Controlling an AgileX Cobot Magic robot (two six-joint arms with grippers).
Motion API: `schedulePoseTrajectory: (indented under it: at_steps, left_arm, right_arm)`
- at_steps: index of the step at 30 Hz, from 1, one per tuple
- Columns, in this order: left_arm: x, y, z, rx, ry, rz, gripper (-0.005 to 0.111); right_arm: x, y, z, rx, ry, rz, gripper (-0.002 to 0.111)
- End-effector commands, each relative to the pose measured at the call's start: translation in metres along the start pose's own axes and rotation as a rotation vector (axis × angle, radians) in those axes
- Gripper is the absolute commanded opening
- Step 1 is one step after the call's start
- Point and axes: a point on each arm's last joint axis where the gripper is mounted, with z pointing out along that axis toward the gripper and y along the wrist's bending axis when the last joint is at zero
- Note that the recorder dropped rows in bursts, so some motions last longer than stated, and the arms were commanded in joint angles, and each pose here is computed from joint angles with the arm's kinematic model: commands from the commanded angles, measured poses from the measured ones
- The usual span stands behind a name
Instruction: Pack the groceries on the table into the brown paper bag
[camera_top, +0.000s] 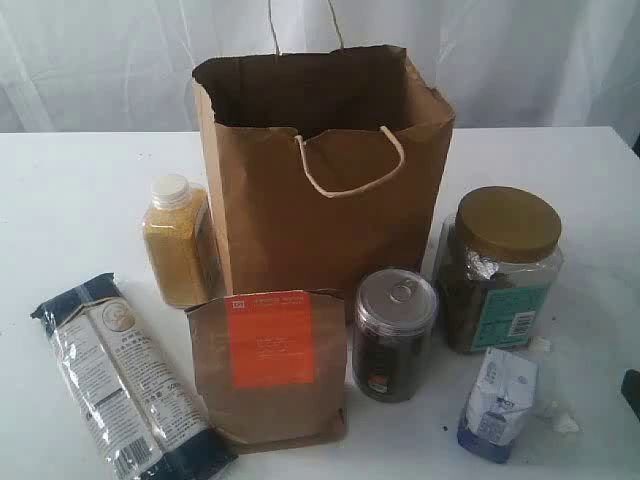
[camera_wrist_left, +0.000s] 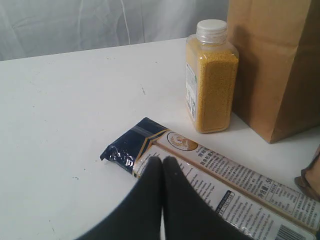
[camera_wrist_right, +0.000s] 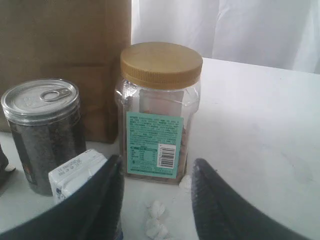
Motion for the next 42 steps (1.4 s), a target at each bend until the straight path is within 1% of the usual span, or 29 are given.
schedulePoseTrajectory:
  at_steps: [1,11,13,15,16,17,18,22,30,35,39,40,42]
  left_arm:
    - [0.001,0.0,0.0,0.005,-0.003,-0.005,0.0]
    - [0.001,0.0,0.0,0.005,-0.003,-0.005,0.0]
    - [0.001,0.0,0.0,0.005,-0.003,-0.005,0.0]
    - [0.001,0.0,0.0,0.005,-0.003,-0.005,0.0]
    - [0.001,0.0,0.0,0.005,-0.003,-0.005,0.0]
    - [0.001,0.0,0.0,0.005,-0.003,-0.005,0.0]
    - [0.001,0.0,0.0,0.005,-0.003,-0.005,0.0]
    - [0.001,0.0,0.0,0.005,-0.003,-0.005,0.0]
    - [0.001,0.0,0.0,0.005,-0.003,-0.005,0.0]
    - [0.001,0.0,0.0,0.005,-0.003,-0.005,0.0]
    - [0.001,0.0,0.0,0.005,-0.003,-0.005,0.0]
    - [0.001,0.0,0.0,0.005,-0.003,-0.005,0.0]
    - [0.001,0.0,0.0,0.005,-0.003,-0.005,0.0]
  right_arm:
    - [0.001,0.0,0.0,0.005,-0.007,-0.001,0.041]
    - [0.001,0.0,0.0,0.006,-0.008,-0.01,0.041]
    - [-0.003,0.0,0.0,0.004,-0.049,-0.003,0.041]
    - [-0.011,0.001,-0.001,-0.013,-0.136,0.113,0.041]
    - [-0.023,0.001,-0.003,-0.044,-0.27,0.273,0.041]
    - [-0.03,0.0,-0.006,-0.069,-0.351,0.364,0.041]
    - [-0.044,0.0,-0.012,-0.106,-0.475,0.438,0.041]
    - [-0.077,0.0,-0.028,-0.133,-0.587,0.436,0.041]
    - [-0.116,0.0,-0.054,-0.14,-0.719,0.354,0.041]
    - [-0.125,0.0,-0.062,-0.147,-0.758,0.352,0.041]
    - [-0.131,0.0,-0.068,-0.176,-0.847,0.372,0.041]
    - [-0.132,0.0,-0.07,-0.188,-0.865,0.386,0.041]
    - [-0.134,0.0,-0.071,-0.207,-0.885,0.415,0.034]
